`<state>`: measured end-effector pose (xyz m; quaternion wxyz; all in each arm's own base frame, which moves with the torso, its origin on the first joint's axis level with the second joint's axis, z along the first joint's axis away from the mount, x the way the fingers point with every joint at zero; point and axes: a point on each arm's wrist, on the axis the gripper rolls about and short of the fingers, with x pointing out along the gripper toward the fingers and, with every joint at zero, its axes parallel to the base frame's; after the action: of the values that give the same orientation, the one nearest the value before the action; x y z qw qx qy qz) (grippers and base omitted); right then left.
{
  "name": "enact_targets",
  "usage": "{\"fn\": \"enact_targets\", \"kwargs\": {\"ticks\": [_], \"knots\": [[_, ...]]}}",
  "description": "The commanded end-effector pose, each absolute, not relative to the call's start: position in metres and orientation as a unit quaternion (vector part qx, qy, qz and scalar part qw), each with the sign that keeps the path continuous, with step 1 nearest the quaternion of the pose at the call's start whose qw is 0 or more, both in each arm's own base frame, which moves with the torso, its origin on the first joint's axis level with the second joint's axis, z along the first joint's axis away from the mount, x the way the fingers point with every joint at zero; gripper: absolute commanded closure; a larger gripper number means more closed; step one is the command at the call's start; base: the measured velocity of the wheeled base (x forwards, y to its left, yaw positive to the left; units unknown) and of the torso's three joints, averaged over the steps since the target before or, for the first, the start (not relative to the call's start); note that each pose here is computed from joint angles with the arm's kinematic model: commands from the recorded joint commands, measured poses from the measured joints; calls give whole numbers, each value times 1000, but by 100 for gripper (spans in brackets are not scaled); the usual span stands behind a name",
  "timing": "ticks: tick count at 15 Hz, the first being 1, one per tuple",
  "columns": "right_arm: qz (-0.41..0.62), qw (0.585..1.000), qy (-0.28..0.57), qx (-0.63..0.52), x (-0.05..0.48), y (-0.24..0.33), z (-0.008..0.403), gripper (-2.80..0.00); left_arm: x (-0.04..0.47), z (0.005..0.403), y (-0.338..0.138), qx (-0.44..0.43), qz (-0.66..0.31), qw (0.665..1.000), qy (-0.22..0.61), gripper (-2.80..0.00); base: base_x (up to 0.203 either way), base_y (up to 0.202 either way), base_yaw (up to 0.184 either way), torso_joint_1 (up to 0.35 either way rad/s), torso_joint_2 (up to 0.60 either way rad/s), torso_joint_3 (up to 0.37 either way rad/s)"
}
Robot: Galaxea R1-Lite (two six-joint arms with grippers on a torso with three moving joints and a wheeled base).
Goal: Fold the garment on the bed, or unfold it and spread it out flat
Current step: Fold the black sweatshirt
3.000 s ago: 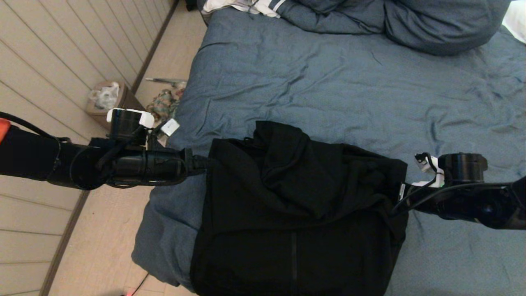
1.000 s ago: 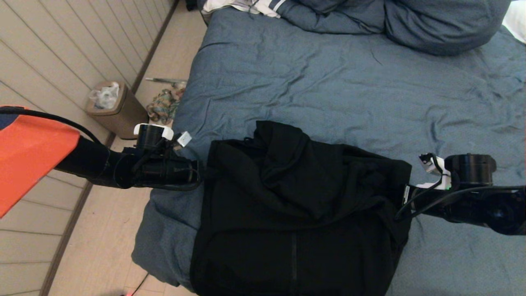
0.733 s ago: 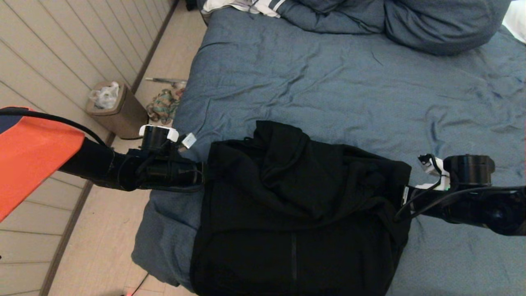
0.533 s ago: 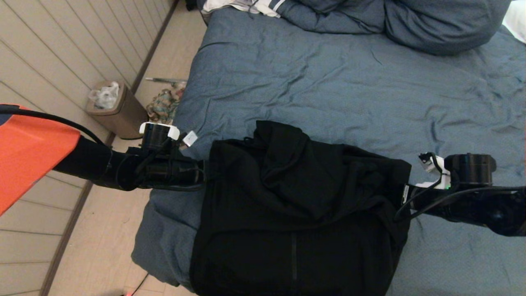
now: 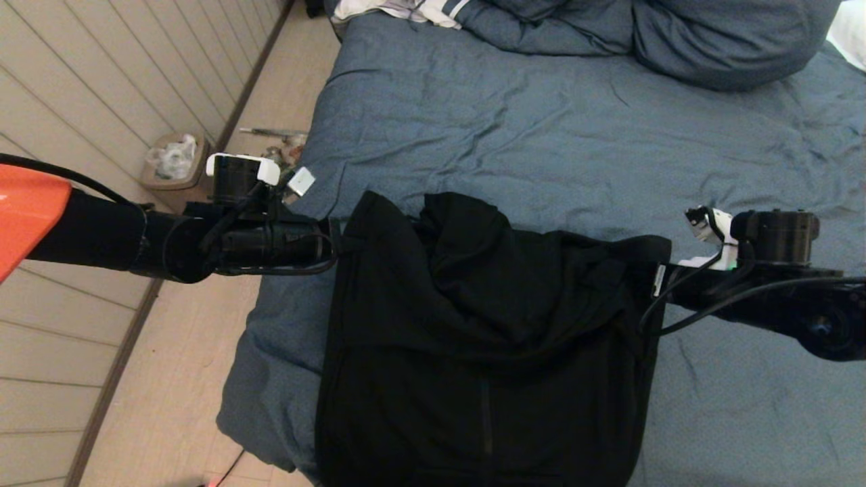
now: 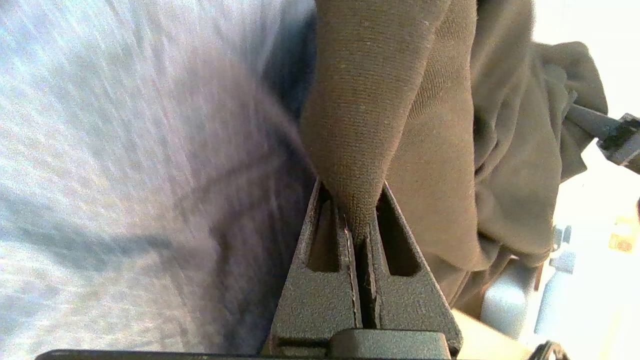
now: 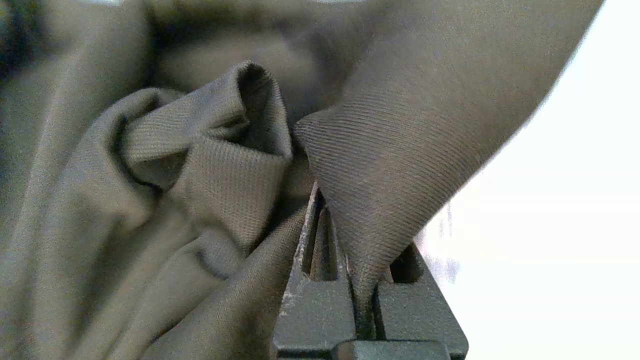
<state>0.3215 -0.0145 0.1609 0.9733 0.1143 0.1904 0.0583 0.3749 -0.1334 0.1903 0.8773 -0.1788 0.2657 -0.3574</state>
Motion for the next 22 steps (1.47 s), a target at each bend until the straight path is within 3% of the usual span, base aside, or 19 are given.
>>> {"fn": "enact_targets", "kwargs": {"ticks": [1,10,22], "knots": [[63,979,167,102,326,-8,173,0,373,206,-127,-180,-358,883,243,0,0,0,0,0,0,0],[65,986,127,90,344,4,217,0,380,248,-105,-199,-338,896,206,0,0,0,0,0,0,0],[59,983,163,66,415,13,208,0,429,236,-95,-212,-308,900,223,0,0,0,0,0,0,0]]}}
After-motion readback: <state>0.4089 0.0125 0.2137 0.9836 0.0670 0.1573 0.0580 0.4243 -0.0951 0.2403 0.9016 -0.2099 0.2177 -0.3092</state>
